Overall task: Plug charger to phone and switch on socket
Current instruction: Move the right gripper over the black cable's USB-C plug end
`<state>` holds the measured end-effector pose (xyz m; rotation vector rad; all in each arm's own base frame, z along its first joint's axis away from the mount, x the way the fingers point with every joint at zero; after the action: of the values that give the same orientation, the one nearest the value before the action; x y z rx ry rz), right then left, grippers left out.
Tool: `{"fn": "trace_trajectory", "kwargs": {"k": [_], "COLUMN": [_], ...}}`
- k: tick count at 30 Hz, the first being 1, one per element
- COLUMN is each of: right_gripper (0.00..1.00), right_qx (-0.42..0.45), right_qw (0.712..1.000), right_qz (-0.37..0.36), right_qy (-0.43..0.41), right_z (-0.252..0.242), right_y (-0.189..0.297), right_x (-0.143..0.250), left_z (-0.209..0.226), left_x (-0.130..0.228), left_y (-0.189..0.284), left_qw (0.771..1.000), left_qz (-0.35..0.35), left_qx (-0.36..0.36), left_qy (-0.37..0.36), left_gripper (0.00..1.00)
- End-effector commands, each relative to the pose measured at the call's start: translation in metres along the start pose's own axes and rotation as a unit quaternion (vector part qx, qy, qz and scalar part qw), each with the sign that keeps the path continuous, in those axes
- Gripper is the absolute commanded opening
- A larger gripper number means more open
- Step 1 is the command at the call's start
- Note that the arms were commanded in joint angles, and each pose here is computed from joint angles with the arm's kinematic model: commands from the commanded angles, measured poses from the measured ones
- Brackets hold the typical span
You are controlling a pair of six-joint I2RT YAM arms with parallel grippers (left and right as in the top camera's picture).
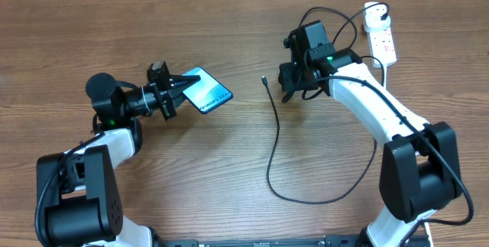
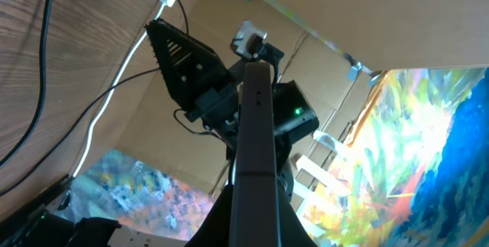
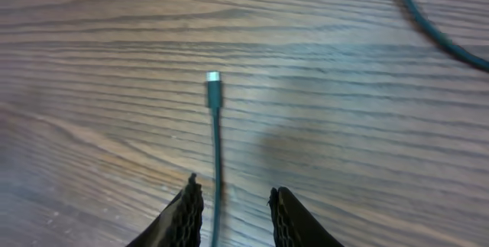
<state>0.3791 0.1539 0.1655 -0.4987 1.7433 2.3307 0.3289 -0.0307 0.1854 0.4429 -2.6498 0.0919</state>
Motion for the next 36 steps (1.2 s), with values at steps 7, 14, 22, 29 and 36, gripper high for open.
{"fn": "trace_trajectory", "kwargs": {"k": [7,14,22,29,36], "right_gripper": [0.36,0.39,0.39,0.39,0.39], "right_qx": [-0.036,-0.036,-0.034,-0.04,-0.034], "right_qw": [0.998,0.999,0.998,0.998,0.986], "right_qz": [0.044,0.031,0.044,0.051,0.064], "right_qy": [0.008,0.022,0.021,-0.021,-0.152], "right_z": [0.003,0.002,0.0,0.001,0.001], "right_y": [-0.026,-0.031,-0.042,-0.044,-0.044], "right_x": [0.008,0.004,0.008,0.009,0.012], "left_z": [-0.009,-0.01,-0.012,-0.015,-0.02], "left_x": [-0.007,-0.01,-0.013,-0.02,-0.031], "left_y": [0.003,0.003,0.004,0.005,0.009], "left_qw": [0.999,0.997,0.995,0.989,0.974], "left_qz": [-0.025,-0.048,-0.066,-0.113,-0.184], "left_qx": [0.013,0.022,0.028,0.044,0.062], "left_qy": [-0.039,-0.052,-0.063,-0.083,-0.119], "left_gripper": [0.04,0.04,0.04,0.04,0.04]}}
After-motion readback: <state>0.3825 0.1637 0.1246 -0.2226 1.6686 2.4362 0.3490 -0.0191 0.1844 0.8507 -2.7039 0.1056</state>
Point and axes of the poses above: each gripper's point midway between its finger pads, its own y axis back along the fingers, its own z axis along the line the jaws close on, x = y × z, the point moved 9 cm from there along y, back along the fingers, and after that the axes turned 5 degrees about -y, right-handed, at the moved point
